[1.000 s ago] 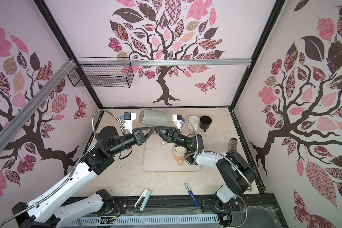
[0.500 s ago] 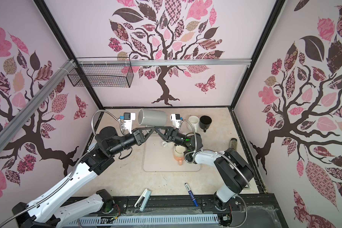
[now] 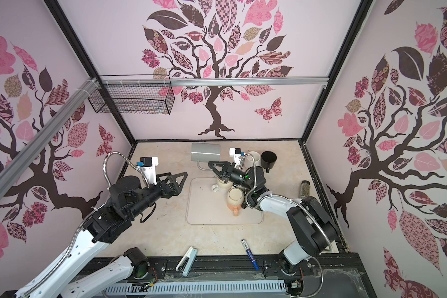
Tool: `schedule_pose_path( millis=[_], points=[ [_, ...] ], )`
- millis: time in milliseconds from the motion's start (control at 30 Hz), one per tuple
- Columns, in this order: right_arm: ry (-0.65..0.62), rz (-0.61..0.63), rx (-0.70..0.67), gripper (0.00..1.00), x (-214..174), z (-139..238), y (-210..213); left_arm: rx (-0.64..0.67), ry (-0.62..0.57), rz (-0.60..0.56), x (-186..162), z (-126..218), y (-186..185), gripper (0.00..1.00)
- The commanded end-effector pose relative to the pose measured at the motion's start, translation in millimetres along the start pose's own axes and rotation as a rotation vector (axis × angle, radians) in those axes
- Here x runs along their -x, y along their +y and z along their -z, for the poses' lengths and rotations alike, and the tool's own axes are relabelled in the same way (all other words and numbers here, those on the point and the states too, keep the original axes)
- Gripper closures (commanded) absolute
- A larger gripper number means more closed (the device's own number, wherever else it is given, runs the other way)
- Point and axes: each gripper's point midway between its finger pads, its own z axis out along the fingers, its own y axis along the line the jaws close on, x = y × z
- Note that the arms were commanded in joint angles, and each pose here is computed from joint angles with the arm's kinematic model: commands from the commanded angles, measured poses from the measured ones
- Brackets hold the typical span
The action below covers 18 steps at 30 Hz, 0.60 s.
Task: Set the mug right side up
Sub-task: 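Grasp the grey mug's handle with right gripper while left gripper releases, then carry the grey mug with right gripper farther from robot and lower it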
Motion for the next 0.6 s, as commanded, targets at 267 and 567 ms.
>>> schedule_pose_path(
  millis=[267,567],
  points=[
    [-0.141,0.620,-0.590,1.00,90.0,10.3,12.4,0.068,0.142,-0.066,-45.8,-28.3,26.2,0.04],
    [-0.173,0.837,-0.951,1.00,144.7,16.3,-26.5,0.104,0.161,-0.078,-52.6,-32.9,34.4,0.04]
  ],
)
